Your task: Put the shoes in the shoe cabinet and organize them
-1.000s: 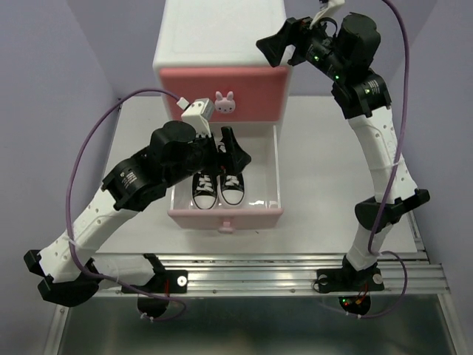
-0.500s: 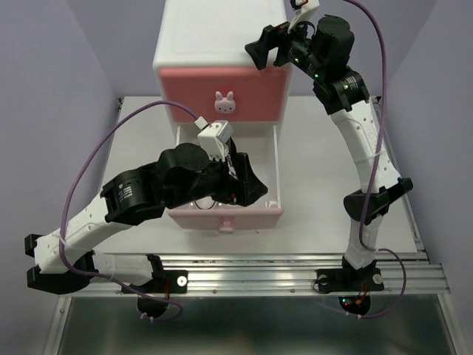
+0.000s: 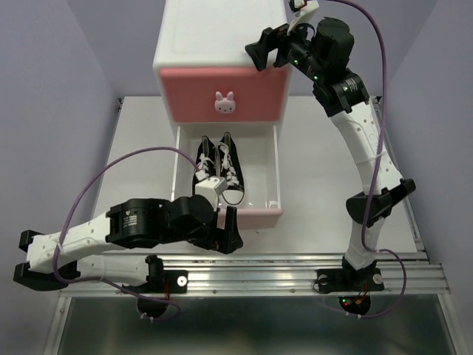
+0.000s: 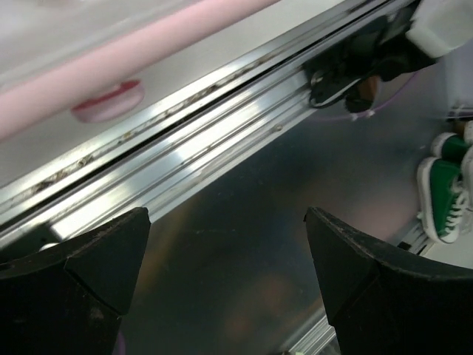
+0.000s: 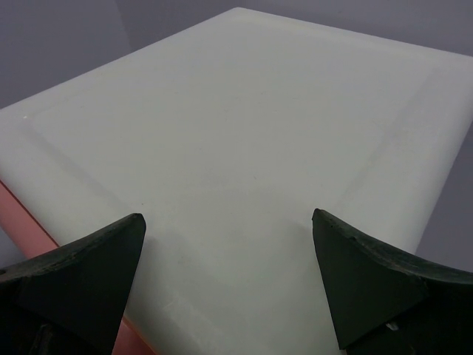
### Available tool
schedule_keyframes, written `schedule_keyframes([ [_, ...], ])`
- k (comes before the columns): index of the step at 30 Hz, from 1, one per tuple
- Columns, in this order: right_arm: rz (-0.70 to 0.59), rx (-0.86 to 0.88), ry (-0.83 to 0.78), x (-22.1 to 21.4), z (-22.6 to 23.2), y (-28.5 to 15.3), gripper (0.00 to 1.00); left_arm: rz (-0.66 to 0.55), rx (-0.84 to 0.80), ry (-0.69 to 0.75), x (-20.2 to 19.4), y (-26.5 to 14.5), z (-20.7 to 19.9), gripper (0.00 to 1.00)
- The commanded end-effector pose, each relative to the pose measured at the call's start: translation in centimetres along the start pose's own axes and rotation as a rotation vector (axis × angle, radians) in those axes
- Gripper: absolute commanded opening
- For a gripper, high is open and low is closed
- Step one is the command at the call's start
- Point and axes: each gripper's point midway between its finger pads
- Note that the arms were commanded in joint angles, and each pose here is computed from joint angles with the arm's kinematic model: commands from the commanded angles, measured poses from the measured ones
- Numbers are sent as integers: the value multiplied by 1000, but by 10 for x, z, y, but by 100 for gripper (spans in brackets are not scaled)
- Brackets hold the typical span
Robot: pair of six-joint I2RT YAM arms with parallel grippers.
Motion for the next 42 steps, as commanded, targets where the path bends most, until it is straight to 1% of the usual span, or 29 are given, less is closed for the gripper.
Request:
schedule_keyframes([
  [1, 222, 23, 42, -74, 11, 2, 100, -8, 123, -72, -16, 18, 31, 97],
  [4, 231, 26, 44, -79, 11, 4, 100, 4, 187, -84, -30, 33, 46, 97],
  [5, 234, 29, 45, -80, 12, 5, 100, -19, 207, -128, -31, 38, 50, 97],
  [7, 238, 32, 46, -82, 12, 5, 100, -40, 267, -162, -40, 47, 66, 97],
  [8, 234, 34, 46, -81, 13, 4, 100, -79, 286, -173, -37, 50, 72, 97],
  [9, 237, 36, 45, -83, 13, 4, 100, -98, 313, -217, -40, 55, 78, 97],
  [10, 239, 37, 45, -84, 13, 4, 100, -115, 323, -224, -40, 57, 79, 97],
  [11, 242, 43, 47, -85, 15, 4, 100, -176, 337, -221, -37, 61, 80, 97],
  [12, 242, 43, 47, -85, 15, 4, 100, -174, 356, -212, -38, 63, 82, 97],
  [13, 245, 45, 48, -86, 15, 3, 100, -232, 365, -229, -32, 66, 81, 97],
  [15, 242, 42, 48, -87, 15, 2, 100, -259, 439, -197, -40, 71, 87, 97],
  [16, 241, 40, 48, -88, 15, 3, 100, -288, 449, -222, -45, 76, 82, 97],
  [17, 240, 40, 47, -87, 15, 3, 100, -308, 448, -237, -41, 75, 82, 97],
  [18, 242, 42, 47, -88, 15, 2, 100, -310, 454, -218, -49, 80, 80, 98],
  [21, 255, 51, 52, -94, 17, 2, 100, -335, 451, -260, -54, 86, 77, 98],
  [24, 256, 71, 57, -97, 21, 2, 100, -372, 451, -300, -52, 87, 84, 98],
  [26, 243, 79, 62, -94, 23, 3, 100, -419, 446, -290, -45, 88, 88, 98],
  [29, 236, 85, 67, -93, 24, 3, 100, -458, 448, -252, -39, 89, 92, 98],
  [32, 235, 88, 65, -93, 25, 2, 100, -470, 459, -277, -40, 92, 98, 98],
  [34, 235, 91, 67, -94, 26, 1, 100, -475, 466, -253, -40, 93, 98, 97],
  [37, 244, 101, 72, -98, 29, -1, 100, -512, 489, -206, -34, 96, 104, 95],
  [42, 246, 107, 68, -100, 30, -2, 100, -577, 525, -214, -18, 97, 121, 96],
])
Point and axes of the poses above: each gripper's point midway between its finger pads, its own y axis out along the fingers, its own z axis along the line the jaws close on, x = y × z, and after that the axes turned 10 degrees about -y, right-handed
